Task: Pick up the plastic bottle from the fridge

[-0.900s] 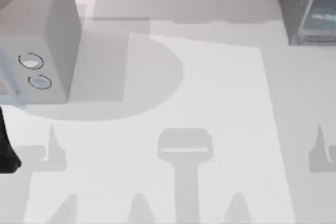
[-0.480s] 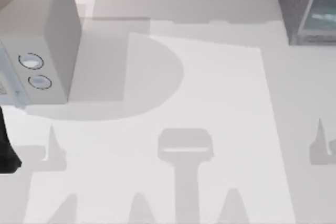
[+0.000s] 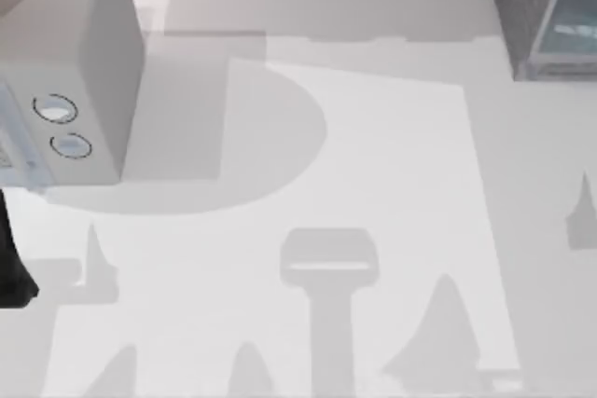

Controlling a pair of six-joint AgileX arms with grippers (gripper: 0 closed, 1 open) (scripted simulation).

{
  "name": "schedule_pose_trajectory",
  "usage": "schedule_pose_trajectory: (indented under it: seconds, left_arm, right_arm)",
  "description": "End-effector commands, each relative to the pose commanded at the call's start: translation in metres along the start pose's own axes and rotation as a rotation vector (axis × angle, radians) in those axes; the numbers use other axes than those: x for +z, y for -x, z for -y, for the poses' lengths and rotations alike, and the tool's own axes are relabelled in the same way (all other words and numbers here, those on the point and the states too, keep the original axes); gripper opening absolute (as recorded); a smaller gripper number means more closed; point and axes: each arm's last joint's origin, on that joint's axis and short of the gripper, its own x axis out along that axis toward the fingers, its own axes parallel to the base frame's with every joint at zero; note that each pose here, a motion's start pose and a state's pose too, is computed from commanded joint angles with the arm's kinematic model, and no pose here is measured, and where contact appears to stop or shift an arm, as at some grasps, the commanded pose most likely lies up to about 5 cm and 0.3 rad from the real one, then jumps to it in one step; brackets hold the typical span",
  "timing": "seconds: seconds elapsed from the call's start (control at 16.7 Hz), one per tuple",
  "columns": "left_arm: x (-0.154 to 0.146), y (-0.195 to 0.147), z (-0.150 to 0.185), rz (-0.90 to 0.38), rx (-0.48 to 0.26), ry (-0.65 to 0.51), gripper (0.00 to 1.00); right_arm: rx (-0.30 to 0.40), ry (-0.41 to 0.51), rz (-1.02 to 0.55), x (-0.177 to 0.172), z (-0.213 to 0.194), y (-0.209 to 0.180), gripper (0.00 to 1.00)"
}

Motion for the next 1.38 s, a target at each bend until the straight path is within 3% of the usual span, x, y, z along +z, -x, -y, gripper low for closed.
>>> schedule_pose_trajectory:
  seconds: [0.66,1.2,1.38]
  left_arm:
    - [0.0,0.0,0.0,0.0,0.0,0.0,1.0]
    - [0.0,0.0,0.0,0.0,0.0,0.0,1.0]
    - [0.0,0.0,0.0,0.0,0.0,0.0,1.0]
  right_arm:
    - [0.006,-0.015,-0.018,-0.056,0.058,-0.038,1.0]
    - [0.009,-0.012,-0.01,-0.064,0.063,-0.04,1.0]
    - [0.006,-0.014,-0.016,-0.066,0.068,-0.056,1.0]
